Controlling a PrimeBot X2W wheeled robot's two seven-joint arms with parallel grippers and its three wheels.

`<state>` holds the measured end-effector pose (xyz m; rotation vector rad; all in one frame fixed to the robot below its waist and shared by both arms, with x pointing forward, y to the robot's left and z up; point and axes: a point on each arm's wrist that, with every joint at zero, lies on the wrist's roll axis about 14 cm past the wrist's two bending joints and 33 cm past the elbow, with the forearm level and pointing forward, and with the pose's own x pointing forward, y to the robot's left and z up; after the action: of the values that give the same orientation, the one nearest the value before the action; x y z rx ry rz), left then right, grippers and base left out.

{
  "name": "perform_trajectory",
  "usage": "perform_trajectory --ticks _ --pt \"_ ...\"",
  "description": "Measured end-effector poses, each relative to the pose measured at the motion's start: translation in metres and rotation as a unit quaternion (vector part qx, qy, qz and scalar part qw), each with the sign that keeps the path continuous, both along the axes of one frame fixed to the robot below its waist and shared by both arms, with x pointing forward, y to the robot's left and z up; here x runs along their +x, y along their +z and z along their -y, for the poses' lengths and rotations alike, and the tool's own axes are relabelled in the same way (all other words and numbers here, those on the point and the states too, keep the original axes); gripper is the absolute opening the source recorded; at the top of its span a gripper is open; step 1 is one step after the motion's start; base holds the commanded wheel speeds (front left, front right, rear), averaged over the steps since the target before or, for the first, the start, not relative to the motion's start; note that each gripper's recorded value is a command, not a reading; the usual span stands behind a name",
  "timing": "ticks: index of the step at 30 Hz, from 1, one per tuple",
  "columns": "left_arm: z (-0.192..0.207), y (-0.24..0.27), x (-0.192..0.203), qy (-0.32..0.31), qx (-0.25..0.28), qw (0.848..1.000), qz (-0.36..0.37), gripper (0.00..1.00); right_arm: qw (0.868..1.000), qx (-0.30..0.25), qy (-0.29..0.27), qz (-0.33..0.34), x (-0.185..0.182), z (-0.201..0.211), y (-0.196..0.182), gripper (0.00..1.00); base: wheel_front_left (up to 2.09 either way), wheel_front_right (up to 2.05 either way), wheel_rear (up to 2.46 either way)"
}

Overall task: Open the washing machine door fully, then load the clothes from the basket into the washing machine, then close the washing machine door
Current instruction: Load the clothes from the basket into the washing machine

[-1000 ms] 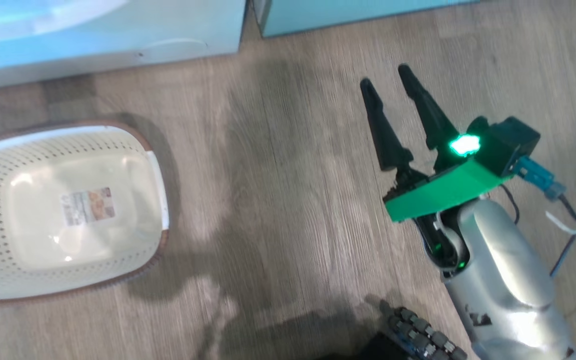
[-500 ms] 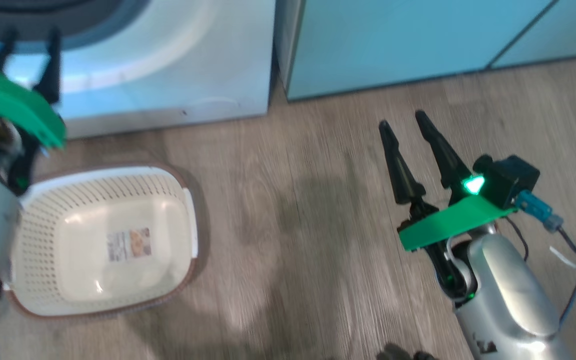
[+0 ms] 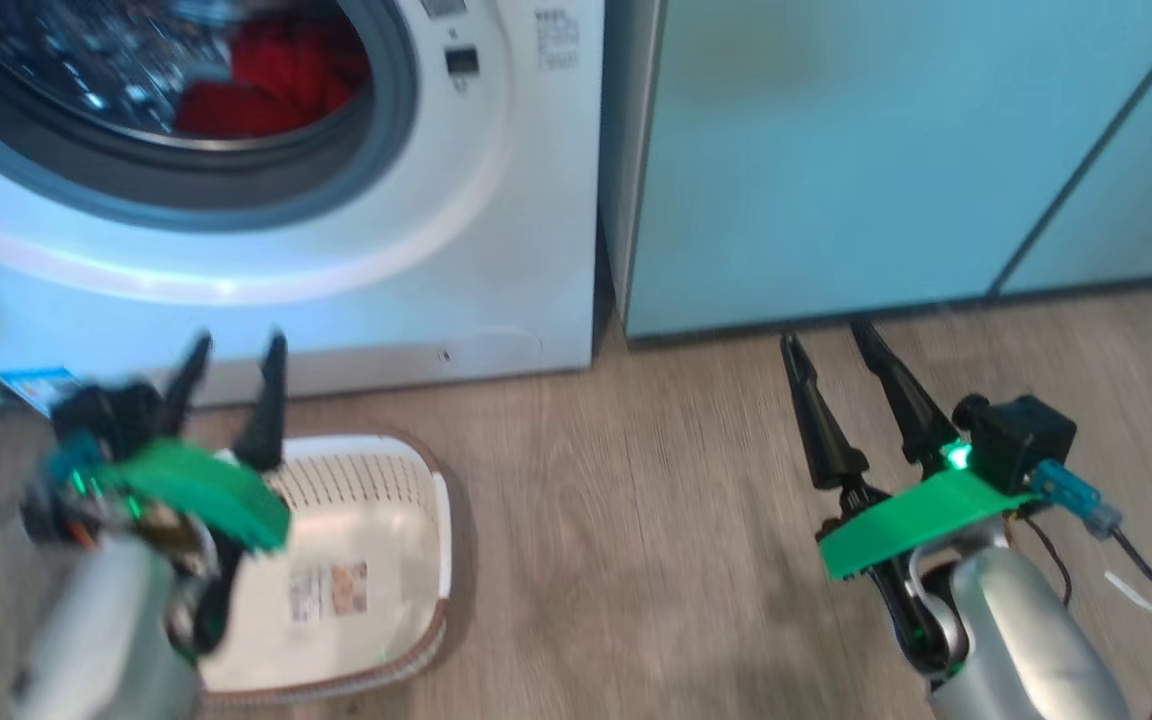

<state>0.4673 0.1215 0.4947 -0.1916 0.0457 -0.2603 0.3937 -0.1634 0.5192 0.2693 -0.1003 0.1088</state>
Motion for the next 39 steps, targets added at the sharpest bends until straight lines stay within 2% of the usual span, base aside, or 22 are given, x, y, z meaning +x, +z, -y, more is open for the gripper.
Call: perform_trajectory --ticks 5,13,16,22,31,39 --pt "-0.002 0.013 -0.041 0.022 -0.015 0.999 0.026 1.00 1.000 -0.001 0.003 0.022 -0.012 -0.001 0.015 1.00 0.00 0.00 0.00" --pt "-0.002 0.014 -0.078 0.029 -0.015 0.999 0.042 1.00 0.999 0.003 0.007 0.039 -0.021 -0.005 0.025 1.00 0.00 0.00 0.00" --pt "-0.003 0.015 -0.082 0.028 0.002 0.998 0.049 1.00 0.999 0.004 0.005 0.039 -0.023 -0.004 0.024 1.00 0.00 0.00 0.00" --pt "-0.004 0.027 -0.084 0.038 -0.010 0.997 0.069 1.00 0.999 0.006 0.001 0.036 -0.028 -0.002 0.022 1.00 0.00 0.00 0.00" --pt "-0.015 0.021 -0.093 0.053 0.012 0.996 0.067 1.00 0.999 0.007 -0.002 0.035 -0.031 0.000 0.021 1.00 0.00 0.00 0.00" --pt "-0.014 0.025 -0.093 0.055 0.012 0.996 0.075 1.00 0.999 0.007 0.000 0.036 -0.031 -0.001 0.021 1.00 0.00 0.00 0.00"
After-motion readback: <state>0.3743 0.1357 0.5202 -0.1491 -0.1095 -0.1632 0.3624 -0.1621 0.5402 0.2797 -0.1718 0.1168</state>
